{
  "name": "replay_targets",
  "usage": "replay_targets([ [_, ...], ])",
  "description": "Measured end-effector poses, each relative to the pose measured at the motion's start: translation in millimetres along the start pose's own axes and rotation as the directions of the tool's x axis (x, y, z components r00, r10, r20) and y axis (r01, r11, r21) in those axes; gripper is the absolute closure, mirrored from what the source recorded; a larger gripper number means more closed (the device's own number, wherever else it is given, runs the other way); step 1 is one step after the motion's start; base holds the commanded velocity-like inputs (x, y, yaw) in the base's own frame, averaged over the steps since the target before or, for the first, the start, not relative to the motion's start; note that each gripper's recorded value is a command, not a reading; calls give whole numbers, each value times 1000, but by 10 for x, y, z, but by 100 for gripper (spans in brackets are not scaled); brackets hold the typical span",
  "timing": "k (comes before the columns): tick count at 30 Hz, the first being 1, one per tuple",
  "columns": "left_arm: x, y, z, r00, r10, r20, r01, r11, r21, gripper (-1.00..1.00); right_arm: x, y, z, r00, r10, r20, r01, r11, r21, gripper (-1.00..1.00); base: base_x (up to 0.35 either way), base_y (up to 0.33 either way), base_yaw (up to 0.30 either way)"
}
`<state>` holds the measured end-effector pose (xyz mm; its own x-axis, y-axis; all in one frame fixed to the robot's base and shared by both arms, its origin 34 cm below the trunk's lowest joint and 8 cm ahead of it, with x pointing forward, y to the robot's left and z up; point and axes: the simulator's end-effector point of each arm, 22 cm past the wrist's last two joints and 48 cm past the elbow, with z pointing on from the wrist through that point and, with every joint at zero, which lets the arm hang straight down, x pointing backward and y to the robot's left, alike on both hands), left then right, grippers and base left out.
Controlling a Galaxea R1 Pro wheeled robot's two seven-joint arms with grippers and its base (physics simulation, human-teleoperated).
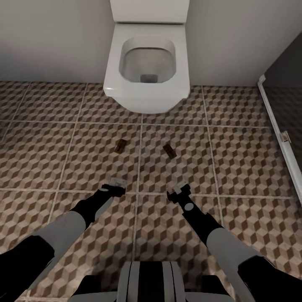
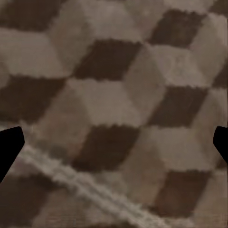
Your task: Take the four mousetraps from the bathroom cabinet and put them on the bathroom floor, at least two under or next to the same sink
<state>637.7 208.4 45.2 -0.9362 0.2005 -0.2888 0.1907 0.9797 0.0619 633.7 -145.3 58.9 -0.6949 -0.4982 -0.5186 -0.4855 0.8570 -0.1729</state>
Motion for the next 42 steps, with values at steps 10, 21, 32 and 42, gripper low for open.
replay_targets([
  [10,-2,-1,-2,1000,0,0,0,1000,0,-100,-14,-2,-1,1000,1,5,-1,1000,0,-100,-279,0,0],
  [21,-40,-136,-15,1000,1,6,-1,1000,17,-100,-27,-11,-2,1000,0,8,0,1000,1,-100,-42,0,0],
  [32,-58,-194,-22,1000,1,8,-1,1000,23,-100,-33,-16,-2,1000,0,10,0,1000,1,-100,-3,0,0],
  [42,-63,-199,-24,1000,1,8,-1,1000,22,-100,-30,-19,-2,1000,0,10,0,1000,1,-100,0,0,0],
])
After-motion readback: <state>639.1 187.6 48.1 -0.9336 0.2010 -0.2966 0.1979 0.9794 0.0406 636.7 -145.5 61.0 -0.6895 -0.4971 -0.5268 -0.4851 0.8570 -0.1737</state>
